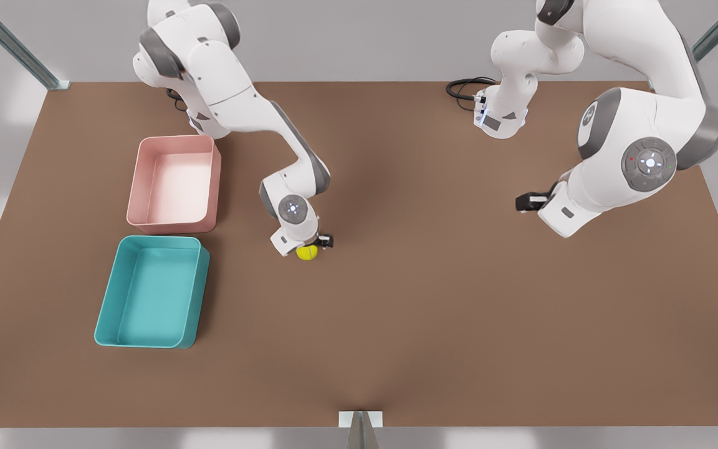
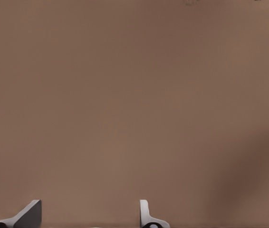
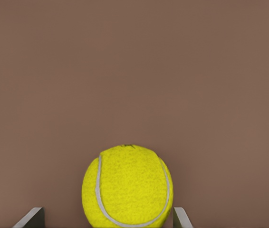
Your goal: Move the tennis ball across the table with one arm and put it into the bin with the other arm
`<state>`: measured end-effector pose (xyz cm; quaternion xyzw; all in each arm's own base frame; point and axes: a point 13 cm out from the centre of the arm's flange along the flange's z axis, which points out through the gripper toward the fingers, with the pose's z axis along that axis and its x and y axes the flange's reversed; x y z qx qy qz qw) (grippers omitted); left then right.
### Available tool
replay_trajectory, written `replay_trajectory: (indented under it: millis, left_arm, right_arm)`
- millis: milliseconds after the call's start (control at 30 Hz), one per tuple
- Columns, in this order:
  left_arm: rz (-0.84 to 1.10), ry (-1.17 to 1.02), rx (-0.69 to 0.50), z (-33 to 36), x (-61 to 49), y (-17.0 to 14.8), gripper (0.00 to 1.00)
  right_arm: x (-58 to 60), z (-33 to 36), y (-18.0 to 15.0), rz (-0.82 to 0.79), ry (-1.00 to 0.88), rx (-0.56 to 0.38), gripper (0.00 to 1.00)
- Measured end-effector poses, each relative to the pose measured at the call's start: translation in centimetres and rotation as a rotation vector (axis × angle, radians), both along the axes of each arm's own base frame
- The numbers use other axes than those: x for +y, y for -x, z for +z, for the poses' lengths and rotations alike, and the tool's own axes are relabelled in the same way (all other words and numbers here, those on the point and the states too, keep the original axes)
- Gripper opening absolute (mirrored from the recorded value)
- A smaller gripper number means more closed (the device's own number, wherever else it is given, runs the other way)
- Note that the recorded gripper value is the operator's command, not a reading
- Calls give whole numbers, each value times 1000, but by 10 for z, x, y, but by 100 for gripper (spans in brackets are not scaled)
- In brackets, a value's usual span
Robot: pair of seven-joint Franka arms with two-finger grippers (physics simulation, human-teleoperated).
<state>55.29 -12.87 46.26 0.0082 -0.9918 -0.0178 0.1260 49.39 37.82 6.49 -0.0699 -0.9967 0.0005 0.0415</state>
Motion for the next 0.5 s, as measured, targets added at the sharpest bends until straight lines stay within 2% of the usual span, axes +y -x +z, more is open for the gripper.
replay_trajectory:
  millis: [500]
  left_arm:
    - [54,10,6,-7,-4,-4,100]
  right_arm:
    - [-4,-41,9,-91,34,9,100]
